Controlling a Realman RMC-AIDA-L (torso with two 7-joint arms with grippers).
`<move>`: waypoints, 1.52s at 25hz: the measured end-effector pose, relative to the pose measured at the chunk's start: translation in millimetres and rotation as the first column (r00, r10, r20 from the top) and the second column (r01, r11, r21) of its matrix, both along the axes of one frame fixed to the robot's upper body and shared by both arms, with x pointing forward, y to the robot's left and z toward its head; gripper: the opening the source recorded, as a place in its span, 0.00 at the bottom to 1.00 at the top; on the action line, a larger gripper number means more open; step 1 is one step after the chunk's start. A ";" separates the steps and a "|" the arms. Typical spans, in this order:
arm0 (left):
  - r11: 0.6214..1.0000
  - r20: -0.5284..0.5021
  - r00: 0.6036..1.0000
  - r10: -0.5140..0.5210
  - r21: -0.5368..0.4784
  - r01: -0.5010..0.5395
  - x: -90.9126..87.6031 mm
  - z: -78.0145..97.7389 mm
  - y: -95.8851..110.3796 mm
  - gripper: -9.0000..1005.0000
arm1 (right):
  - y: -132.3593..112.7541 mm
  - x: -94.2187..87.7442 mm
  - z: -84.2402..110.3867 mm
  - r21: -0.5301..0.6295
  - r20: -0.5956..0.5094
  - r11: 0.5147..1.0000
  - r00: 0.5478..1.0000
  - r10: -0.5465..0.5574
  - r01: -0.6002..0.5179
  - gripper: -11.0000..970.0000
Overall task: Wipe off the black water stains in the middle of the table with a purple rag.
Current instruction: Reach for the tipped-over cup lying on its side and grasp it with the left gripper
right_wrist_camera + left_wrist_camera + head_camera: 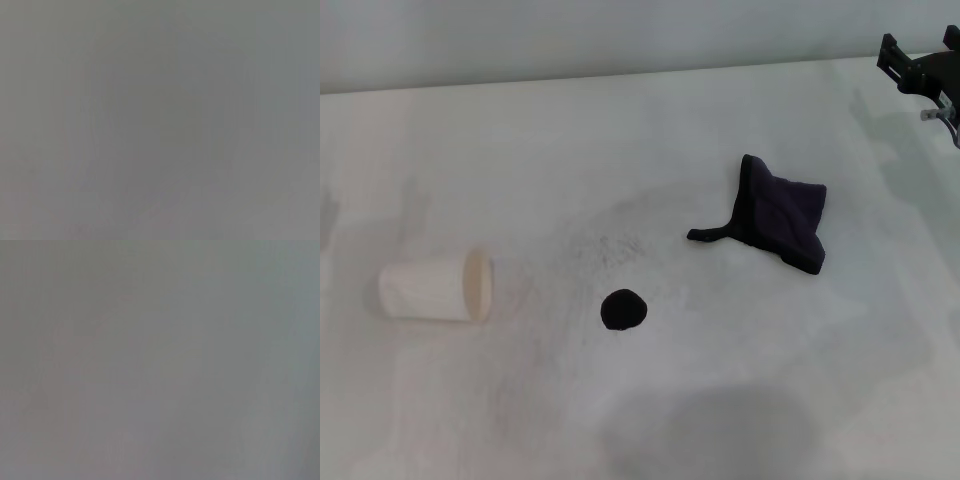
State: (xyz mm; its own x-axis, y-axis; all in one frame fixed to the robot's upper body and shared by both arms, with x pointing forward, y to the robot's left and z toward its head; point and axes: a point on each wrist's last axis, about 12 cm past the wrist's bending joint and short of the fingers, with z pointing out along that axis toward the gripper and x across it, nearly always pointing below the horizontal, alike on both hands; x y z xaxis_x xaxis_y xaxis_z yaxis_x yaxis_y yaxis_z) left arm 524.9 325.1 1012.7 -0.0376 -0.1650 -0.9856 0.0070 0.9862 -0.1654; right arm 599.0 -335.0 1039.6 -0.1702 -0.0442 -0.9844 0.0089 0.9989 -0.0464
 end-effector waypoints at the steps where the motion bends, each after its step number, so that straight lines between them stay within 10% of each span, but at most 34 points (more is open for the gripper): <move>1: 1.000 0.000 1.000 0.000 0.000 0.000 0.0 0.1 0.0 0.88 | 0.0 0.0 0.0 0.000 0.000 1.000 1.000 0.000 0.000 0.90; 25: 1.000 0.010 1.000 0.016 -0.012 -0.016 0.9 1.4 1.3 0.88 | 0.8 -1.0 -1.0 0.003 -0.001 1.000 1.000 0.001 -0.001 0.90; 38: 0.923 0.066 0.993 -0.102 -0.366 0.119 25.3 31.2 17.3 0.88 | 1.3 1.4 0.8 0.003 0.002 1.000 1.000 0.001 -0.001 0.90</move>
State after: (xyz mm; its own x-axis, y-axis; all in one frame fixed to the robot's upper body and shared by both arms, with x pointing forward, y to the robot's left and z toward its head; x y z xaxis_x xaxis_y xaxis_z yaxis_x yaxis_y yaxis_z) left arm 550.2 342.3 1043.9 -0.0338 -0.5141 -0.8570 0.1278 0.8483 -0.5139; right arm 600.3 -333.7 1040.4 -0.1686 -0.0414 -0.9848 0.0080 0.9990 -0.0434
